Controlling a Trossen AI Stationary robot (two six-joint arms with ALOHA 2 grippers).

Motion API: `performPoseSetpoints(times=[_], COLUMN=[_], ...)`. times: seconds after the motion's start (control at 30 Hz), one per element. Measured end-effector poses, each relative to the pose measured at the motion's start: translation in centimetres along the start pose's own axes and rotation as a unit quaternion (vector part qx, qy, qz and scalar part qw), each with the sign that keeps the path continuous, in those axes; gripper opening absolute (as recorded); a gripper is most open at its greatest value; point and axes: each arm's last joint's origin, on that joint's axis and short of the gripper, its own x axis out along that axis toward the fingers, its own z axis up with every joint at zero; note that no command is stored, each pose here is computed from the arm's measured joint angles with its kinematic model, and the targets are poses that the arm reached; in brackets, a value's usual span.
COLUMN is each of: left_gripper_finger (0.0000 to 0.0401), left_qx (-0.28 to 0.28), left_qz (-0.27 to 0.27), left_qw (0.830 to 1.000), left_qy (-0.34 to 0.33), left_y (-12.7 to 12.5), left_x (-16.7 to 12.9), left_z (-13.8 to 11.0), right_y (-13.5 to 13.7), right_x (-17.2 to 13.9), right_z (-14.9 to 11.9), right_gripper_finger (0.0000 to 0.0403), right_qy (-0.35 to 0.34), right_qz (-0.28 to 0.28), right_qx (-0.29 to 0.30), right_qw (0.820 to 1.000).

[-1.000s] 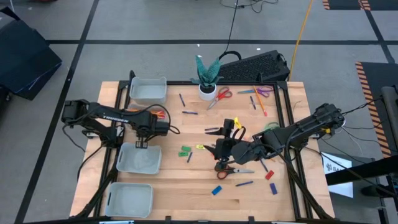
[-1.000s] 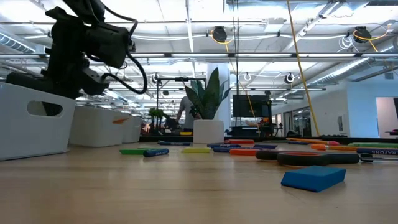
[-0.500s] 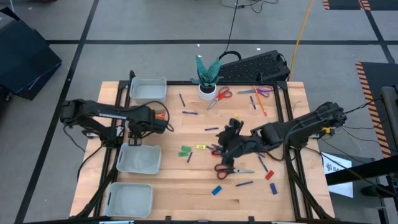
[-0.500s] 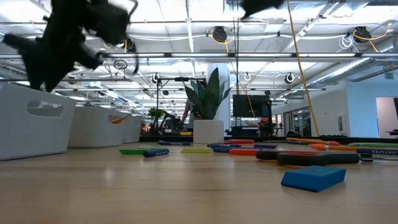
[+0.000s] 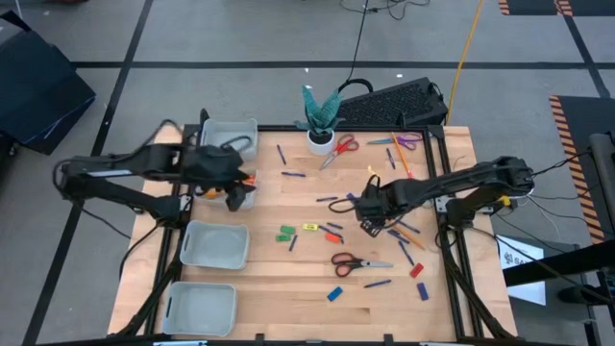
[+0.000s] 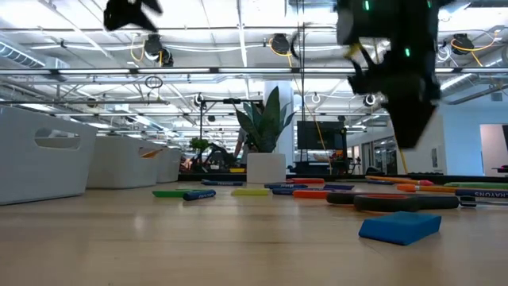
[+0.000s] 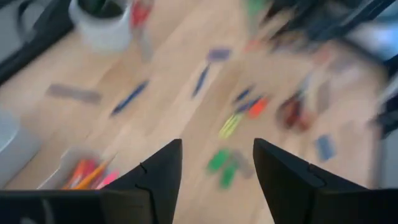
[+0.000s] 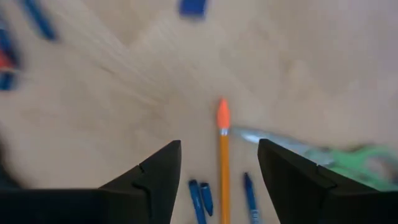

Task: Sort crayons/erasers/pens/pencils in bins
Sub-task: Put the orange pencil into the middle top gray bin

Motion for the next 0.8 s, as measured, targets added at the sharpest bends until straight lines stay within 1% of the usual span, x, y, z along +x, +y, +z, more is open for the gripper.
performPoseSetpoints(times=[0.07,0.13,0.2,0.3,0.4,0.6,0.73,0.8], left_gripper_finger=[0.0200,0.0200,0.0200,0.0200,0.0200,0.0200,0.0200,0.0200], left_qx=[-0.009,-0.011,-0.014,-0.016,-0.018,-0.015,-0.013,-0.013], left_qz=[-0.034,-0.052,-0.069,-0.072,-0.067,-0.065,-0.061,-0.060], left_qw=[0.998,0.996,0.993,0.992,0.993,0.994,0.994,0.994], left_qy=[-0.048,-0.070,-0.096,-0.099,-0.091,-0.092,-0.094,-0.094], left_y=[-0.6,-0.9,-1.2,-1.2,-1.1,-1.1,-1.1,-1.1], left_x=[-0.8,-1.2,-1.6,-1.8,-1.6,-1.7,-1.7,-1.7], left_z=[0.6,0.8,1.2,1.2,1.0,1.0,1.0,1.0], right_y=[-0.8,-1.6,-2.1,-2.4,-2.1,-1.9,-2.2,-2.2], right_x=[2.0,3.6,4.6,5.3,5.2,5.2,5.6,6.0], right_z=[-0.4,-0.7,-0.8,-1.0,-0.9,-1.1,-1.4,-1.5], right_gripper_finger=[0.0199,0.0195,0.0191,0.0183,0.0174,0.0154,0.0128,0.0110], right_qy=[0.019,0.030,0.035,0.050,0.055,0.069,0.074,0.075], right_qz=[-0.001,0.001,0.003,0.021,0.045,0.055,0.053,0.062], right_qx=[0.019,0.035,0.051,0.059,0.060,0.064,0.069,0.075], right_qw=[1.000,0.999,0.998,0.997,0.996,0.994,0.993,0.992])
